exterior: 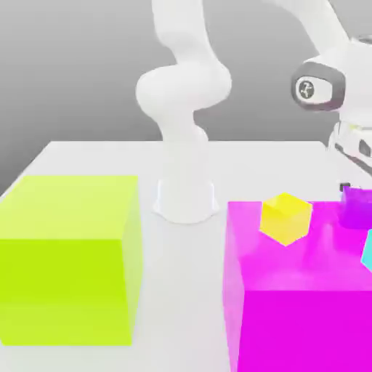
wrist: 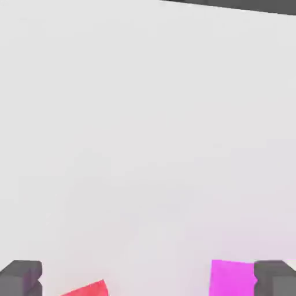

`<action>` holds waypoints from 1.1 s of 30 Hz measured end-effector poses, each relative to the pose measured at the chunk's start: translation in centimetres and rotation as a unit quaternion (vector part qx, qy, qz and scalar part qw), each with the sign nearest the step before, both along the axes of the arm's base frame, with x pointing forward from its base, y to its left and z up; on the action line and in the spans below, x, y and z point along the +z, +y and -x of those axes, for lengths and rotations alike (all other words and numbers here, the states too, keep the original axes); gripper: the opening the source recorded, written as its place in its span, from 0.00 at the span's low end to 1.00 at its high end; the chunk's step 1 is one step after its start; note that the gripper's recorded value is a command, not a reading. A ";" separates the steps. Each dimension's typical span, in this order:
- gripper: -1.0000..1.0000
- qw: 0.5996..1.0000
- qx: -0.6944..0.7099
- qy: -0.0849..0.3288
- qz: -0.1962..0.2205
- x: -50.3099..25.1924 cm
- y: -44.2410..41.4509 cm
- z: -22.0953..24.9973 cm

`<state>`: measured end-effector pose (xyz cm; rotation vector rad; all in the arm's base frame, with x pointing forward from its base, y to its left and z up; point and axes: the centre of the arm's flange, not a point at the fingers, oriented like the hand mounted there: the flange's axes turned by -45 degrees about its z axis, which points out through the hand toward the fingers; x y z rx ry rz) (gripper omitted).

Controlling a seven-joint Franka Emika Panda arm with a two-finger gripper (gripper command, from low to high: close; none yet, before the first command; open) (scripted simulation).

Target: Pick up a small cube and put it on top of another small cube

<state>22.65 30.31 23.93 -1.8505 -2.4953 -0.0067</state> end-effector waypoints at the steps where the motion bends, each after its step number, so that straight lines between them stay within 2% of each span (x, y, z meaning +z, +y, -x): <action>1: 0.50 1.000 0.023 0.000 0.007 -1.2 -1.2 0.4; 5: 0.50 0.997 0.081 -0.006 0.016 -4.3 -6.4 1.3; 14: 0.50 0.997 0.082 -0.012 0.009 -10.3 -7.2 1.2; 15: 0.00 0.996 0.082 -0.013 0.010 -10.8 -7.3 1.2; 22: 0.00 0.996 0.082 -0.012 0.011 -10.8 -7.3 1.2; 30: 0.00 0.996 0.083 -0.012 0.010 -5.3 -7.2 1.2; 33: 0.00 0.994 0.106 -0.036 -0.002 -3.1 -4.8 0.5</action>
